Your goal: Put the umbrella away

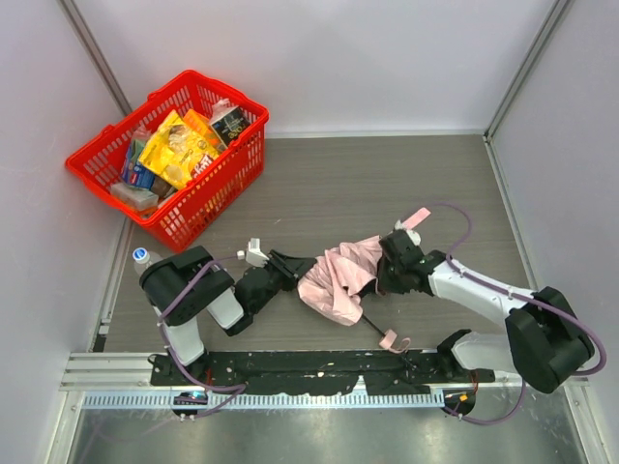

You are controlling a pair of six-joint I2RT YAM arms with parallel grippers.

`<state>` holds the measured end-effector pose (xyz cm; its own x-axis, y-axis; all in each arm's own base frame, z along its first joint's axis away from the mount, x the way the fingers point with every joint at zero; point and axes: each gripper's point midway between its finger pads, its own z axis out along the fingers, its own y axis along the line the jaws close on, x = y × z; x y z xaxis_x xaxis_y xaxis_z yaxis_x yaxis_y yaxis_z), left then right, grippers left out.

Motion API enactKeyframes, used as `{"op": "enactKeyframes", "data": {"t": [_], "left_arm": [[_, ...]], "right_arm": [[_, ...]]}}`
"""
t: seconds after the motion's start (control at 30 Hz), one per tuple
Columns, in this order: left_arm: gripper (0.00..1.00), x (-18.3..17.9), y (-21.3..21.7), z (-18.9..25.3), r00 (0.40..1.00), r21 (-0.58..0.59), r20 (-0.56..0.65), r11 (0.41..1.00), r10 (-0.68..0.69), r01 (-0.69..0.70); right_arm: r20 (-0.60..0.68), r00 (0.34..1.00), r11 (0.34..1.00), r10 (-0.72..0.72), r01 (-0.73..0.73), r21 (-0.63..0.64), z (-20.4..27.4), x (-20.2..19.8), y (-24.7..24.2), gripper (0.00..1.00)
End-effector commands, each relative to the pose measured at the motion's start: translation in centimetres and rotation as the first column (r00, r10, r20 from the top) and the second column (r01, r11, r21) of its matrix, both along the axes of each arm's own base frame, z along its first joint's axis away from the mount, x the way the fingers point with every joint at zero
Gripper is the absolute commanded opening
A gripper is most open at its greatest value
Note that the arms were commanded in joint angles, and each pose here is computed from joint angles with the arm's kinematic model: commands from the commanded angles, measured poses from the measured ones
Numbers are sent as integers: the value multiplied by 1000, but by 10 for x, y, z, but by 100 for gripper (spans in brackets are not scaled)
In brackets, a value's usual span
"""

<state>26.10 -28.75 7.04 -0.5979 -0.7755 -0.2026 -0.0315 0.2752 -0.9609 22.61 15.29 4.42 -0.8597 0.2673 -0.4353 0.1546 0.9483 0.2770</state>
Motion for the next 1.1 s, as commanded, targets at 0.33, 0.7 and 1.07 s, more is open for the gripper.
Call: {"op": "enactKeyframes", "data": {"t": [0.33, 0.7, 1.07], "left_arm": [[0, -5, -9, 12, 999, -12, 13, 999, -41, 41], [0, -9, -8, 5, 999, -19, -25, 999, -46, 45], [0, -15, -8, -14, 984, 18, -173, 999, -40, 44]], "right_arm": [[275, 945, 965, 178, -113, -238, 126, 37, -24, 63], [325, 484, 569, 812, -779, -262, 149, -37, 121, 71], [270, 467, 539, 842, -745, -392, 80, -25, 143, 75]]}}
